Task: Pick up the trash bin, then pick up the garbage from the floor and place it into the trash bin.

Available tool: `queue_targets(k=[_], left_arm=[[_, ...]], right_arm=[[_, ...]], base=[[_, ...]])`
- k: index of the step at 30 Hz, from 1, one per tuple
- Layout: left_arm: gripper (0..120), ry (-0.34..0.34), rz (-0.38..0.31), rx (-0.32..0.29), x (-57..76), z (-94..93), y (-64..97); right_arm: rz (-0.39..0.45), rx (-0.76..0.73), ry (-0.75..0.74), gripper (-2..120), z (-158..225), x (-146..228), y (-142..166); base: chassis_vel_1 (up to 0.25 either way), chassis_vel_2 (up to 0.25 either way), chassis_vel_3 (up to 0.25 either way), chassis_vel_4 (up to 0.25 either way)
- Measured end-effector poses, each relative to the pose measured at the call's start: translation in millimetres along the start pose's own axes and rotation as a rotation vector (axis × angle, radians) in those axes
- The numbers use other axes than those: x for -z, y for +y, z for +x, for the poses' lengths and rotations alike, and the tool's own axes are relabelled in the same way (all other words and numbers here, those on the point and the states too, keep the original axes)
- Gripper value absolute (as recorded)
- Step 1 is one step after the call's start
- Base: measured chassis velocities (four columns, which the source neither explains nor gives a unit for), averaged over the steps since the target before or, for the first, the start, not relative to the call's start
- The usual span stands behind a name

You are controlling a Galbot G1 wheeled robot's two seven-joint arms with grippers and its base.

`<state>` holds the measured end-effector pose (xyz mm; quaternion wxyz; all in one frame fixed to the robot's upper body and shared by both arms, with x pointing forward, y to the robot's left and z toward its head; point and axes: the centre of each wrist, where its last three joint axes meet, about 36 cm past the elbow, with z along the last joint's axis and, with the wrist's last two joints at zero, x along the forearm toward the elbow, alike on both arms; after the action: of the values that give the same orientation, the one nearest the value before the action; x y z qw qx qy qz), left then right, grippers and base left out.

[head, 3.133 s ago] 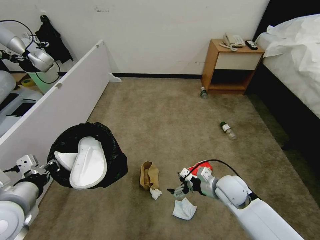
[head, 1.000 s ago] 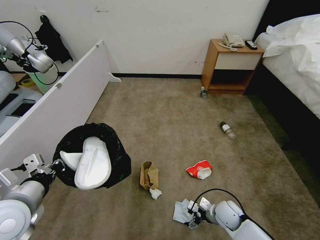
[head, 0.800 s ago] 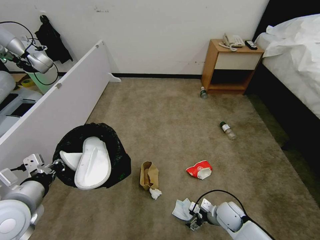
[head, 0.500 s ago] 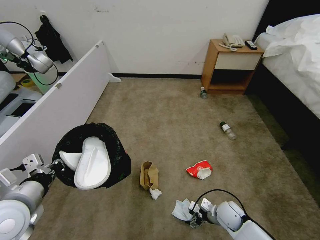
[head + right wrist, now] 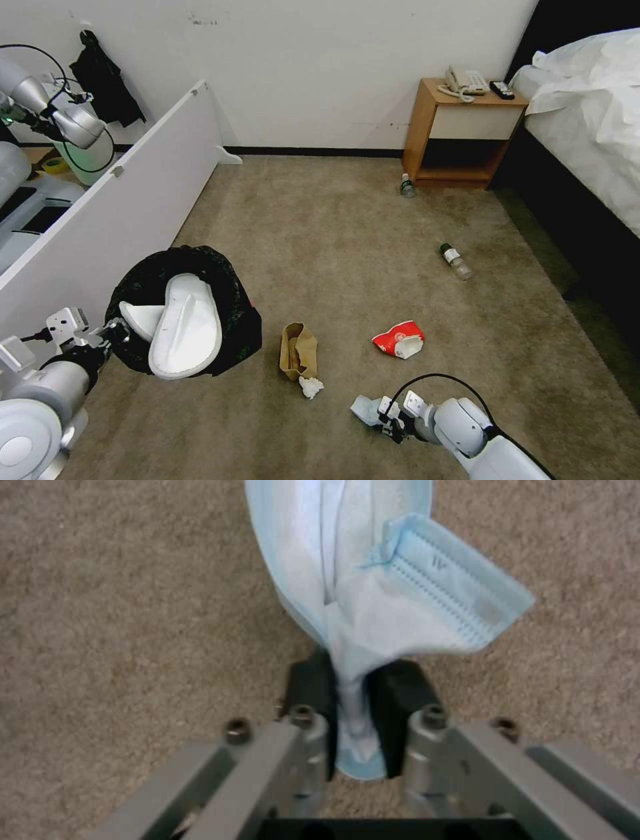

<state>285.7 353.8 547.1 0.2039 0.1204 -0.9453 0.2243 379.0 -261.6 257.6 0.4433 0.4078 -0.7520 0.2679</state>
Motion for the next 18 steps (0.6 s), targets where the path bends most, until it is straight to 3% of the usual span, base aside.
queue_targets(k=[5,14,18], left_arm=[[1,0.000,-0.002,0.000,0.3,0.1,0.1],[1,0.012,-0.009,-0.008,-2.6,-0.5,-2.6],[1,0.032,-0.052,-0.027,-10.1,0.1,-11.9]], right_arm=[[0.003,-0.002,0.001,0,1.1,-2.8,-0.8],[-0.014,-0.026,-0.084,0,10.6,-1.4,-5.7],[-0.039,-0.054,-0.343,0,32.3,13.0,-18.9]], base=[[0.000,0.000,0.000,0.000],[0.000,0.000,0.000,0.000],[0.000,0.000,0.000,0.000]])
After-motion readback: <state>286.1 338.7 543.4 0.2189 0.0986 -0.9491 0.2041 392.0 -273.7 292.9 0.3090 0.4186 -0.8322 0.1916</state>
